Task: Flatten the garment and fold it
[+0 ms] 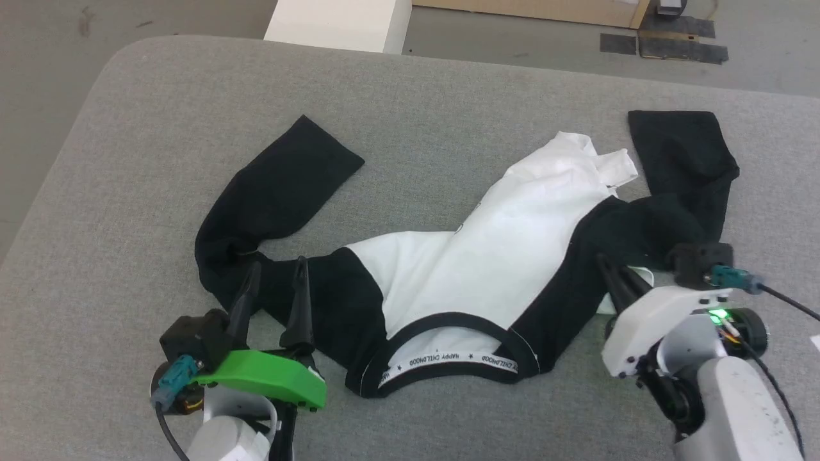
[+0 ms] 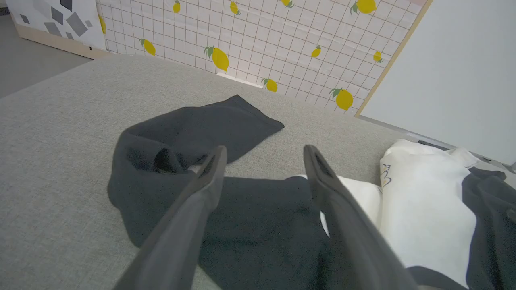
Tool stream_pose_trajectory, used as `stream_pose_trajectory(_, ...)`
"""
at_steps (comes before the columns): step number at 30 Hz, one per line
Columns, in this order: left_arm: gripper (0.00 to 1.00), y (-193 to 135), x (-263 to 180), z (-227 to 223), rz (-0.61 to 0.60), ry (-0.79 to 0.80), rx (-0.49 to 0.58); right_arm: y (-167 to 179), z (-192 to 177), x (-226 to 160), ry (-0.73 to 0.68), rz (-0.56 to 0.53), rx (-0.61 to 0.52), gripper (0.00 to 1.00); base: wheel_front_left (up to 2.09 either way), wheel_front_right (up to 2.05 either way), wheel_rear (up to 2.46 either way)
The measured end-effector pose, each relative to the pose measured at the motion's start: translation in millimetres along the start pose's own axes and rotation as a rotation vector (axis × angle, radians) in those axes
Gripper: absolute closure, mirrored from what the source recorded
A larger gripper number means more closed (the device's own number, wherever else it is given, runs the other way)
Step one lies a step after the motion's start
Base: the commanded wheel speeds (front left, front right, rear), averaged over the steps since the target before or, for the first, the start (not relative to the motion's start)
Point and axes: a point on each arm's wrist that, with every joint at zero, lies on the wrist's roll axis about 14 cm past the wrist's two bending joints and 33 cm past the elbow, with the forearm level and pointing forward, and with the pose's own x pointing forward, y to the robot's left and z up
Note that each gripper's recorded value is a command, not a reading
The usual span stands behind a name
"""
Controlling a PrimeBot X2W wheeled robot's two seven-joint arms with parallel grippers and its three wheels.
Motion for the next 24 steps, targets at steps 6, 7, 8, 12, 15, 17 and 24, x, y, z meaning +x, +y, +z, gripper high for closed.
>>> stream_pose_trajectory(6,0.00,4,0,-7,0.022,0.007,-0.005,-46,5,-35,-0.036,-0.147,0.002,1.00,0.00,0.00,0.00)
stream_pose_trajectory(7,0.00,4,1,-7,0.023,0.007,-0.007,-58,1,-46,-0.022,-0.187,0.001,1.00,0.00,0.00,0.00)
stream_pose_trajectory(8,0.00,3,2,-7,0.023,0.005,-0.009,-66,-3,-55,-0.006,-0.213,0.002,1.00,0.00,0.00,0.00)
stream_pose_trajectory(12,0.00,-6,6,-9,-0.004,0.008,-0.013,-102,-20,-100,0.074,-0.348,0.018,1.00,0.00,0.00,0.00)
stream_pose_trajectory(15,0.00,-13,10,-11,-0.023,0.012,-0.015,-125,-29,-130,0.113,-0.436,0.044,1.00,0.00,0.00,0.00)
stream_pose_trajectory(17,0.00,-17,13,-14,-0.040,0.023,-0.012,-135,-36,-144,0.136,-0.476,0.059,0.99,0.00,0.00,0.00)
stream_pose_trajectory(24,0.00,-33,18,-26,-0.102,0.089,0.002,-155,-13,-167,-0.036,-0.556,0.054,0.00,0.00,0.00,0.00)
